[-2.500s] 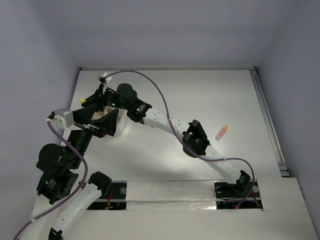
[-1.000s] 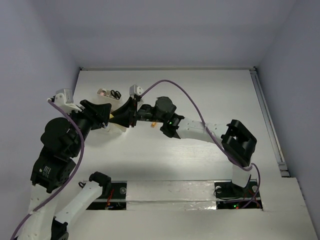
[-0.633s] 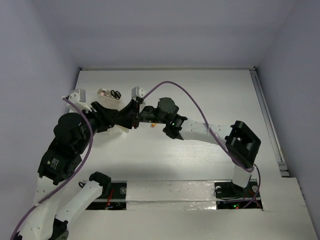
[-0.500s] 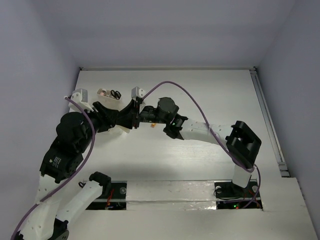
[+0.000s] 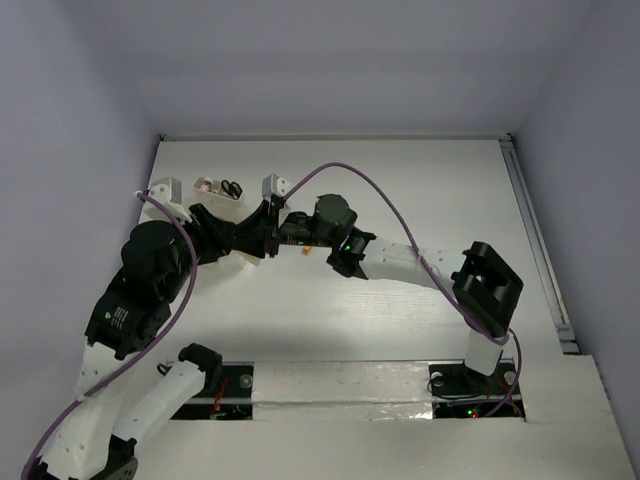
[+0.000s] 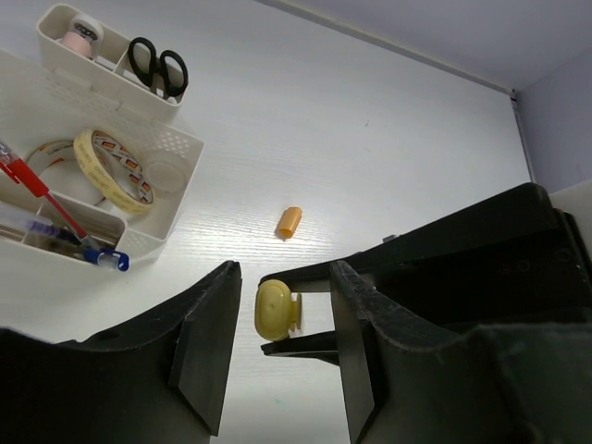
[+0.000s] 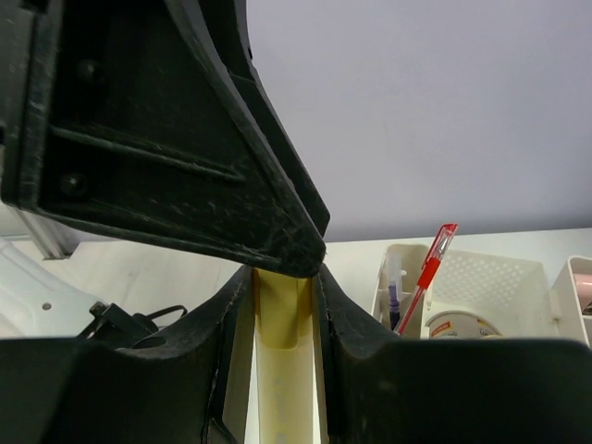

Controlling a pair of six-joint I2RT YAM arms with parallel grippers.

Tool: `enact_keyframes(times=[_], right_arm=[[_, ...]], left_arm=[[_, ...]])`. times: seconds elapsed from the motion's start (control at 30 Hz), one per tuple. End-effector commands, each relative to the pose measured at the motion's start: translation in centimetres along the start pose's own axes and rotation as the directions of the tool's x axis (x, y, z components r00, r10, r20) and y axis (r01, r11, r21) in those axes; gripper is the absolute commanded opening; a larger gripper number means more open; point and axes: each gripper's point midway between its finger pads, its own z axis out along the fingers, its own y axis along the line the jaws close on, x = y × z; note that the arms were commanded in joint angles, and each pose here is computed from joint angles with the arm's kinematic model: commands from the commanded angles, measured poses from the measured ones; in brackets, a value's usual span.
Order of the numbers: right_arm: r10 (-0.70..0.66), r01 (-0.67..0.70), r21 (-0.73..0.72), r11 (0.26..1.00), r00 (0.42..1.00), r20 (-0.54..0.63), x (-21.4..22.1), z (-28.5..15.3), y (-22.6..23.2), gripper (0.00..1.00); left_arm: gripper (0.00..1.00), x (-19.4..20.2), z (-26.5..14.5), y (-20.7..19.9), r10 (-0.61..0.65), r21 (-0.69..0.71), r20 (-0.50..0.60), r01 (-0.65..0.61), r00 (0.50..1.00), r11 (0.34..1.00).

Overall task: Sort the stationery into containers
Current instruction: Place the pen in the storage box.

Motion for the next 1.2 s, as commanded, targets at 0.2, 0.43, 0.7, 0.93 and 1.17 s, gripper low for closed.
enact_keyframes(times=[0.2, 0.43, 0.7, 0.93, 1.17], right_arm=[[-0.079, 0.082, -0.021, 0.996, 0.992, 0.097, -3.8, 0.0, 1.0, 0.0], [-0.091, 0.092, 0.001, 0.996, 0.99, 0.111, -4.3, -0.2, 0.7, 0.0], [-0.121, 0.117, 0.032, 0.993, 0.984, 0.133, -5.4, -0.8, 0.7, 0.0], [-0.128, 0.124, 0.038, 0.992, 0.981, 0.144, -5.9, -1.3, 1.0, 0.0], [-0.142, 0.13, 0.078, 0.988, 0.976, 0.165, -6.4, -2.1, 0.8, 0.0]], left_arm=[[0.32, 1.2, 1.4, 0.4, 0.037, -0.011, -0.042, -0.038, 0.998, 0.999], [0.26, 1.9, 1.5, -0.9, 0.03, 0.058, -0.082, -0.026, 0.996, 0.998], [0.37, 2.5, 1.5, -0.5, 0.035, 0.041, -0.099, -0.031, 0.994, 0.999], [0.36, 2.9, 2.1, 0.1, 0.042, 0.012, -0.111, -0.041, 0.993, 0.999], [0.34, 3.1, 2.5, -0.4, 0.024, 0.033, -0.114, -0.021, 0.993, 0.999]])
